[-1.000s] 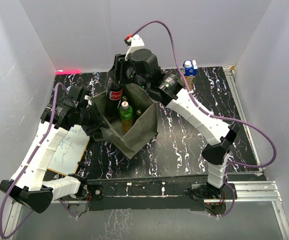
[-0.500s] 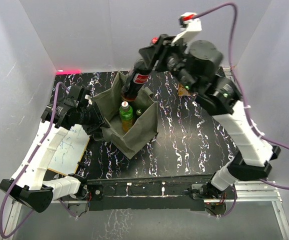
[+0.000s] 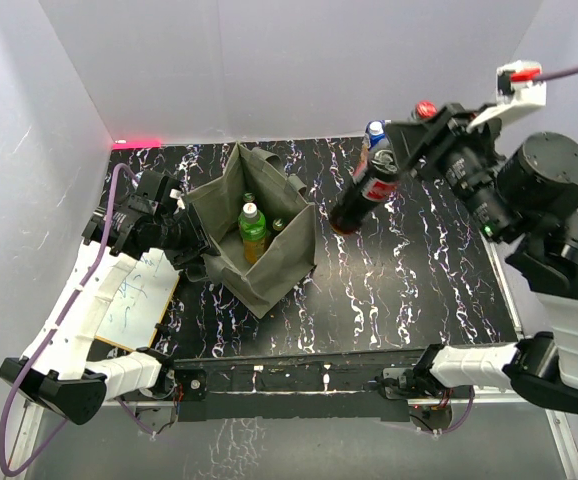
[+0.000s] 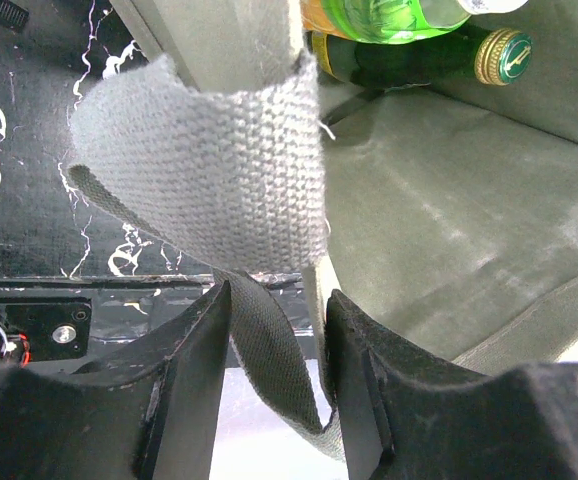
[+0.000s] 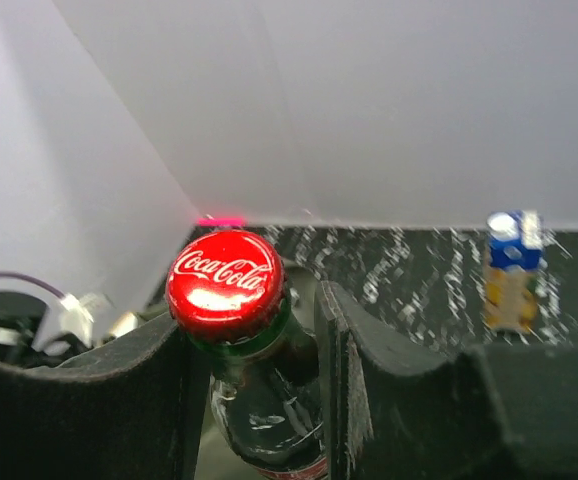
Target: Take the beverage out of the canvas bag
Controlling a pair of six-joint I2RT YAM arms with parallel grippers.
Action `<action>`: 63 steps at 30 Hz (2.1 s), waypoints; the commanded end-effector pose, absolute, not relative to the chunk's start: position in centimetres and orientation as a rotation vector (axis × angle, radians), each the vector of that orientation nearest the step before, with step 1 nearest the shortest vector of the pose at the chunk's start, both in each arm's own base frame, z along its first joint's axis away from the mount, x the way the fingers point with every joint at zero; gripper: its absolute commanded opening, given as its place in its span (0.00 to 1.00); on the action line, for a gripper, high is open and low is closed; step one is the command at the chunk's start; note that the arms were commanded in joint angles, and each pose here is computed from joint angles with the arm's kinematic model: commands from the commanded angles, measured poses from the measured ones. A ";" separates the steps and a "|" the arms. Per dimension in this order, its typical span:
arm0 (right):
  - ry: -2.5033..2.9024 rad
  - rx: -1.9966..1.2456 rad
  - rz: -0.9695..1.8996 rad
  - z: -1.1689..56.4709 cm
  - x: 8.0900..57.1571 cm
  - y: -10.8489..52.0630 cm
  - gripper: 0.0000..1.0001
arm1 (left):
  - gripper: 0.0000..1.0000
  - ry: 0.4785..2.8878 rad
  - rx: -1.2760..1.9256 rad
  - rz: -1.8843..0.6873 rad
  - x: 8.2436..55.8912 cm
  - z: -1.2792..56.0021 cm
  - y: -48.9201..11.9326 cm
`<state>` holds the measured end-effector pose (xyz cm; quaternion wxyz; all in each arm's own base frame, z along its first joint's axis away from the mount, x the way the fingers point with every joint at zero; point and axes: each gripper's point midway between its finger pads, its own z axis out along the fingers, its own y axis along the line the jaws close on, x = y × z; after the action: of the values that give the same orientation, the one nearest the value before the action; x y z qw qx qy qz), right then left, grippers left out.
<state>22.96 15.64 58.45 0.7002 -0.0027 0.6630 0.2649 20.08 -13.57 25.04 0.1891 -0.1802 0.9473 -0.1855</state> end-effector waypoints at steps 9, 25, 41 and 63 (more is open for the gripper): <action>1.649 0.044 0.515 47.5 22.1 13.7 0.08 | 0.42 2.707 -0.467 -0.537 20.0 24.7 -14.1; 1.635 -0.002 0.142 37.9 30.4 13.1 0.08 | 0.42 2.716 -0.463 -0.482 20.3 24.1 -13.6; 1.558 0.040 0.022 38.8 45.1 7.2 0.08 | 0.42 2.695 -0.207 -0.418 22.4 23.4 -13.4; 1.522 0.061 -0.038 38.3 53.4 6.9 0.08 | 0.42 2.676 0.078 -0.259 24.3 23.6 -12.1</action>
<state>52.09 7.52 25.85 0.5898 -0.0058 0.8070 -0.0297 24.29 -12.82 22.58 0.2047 0.0095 0.9729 -0.1073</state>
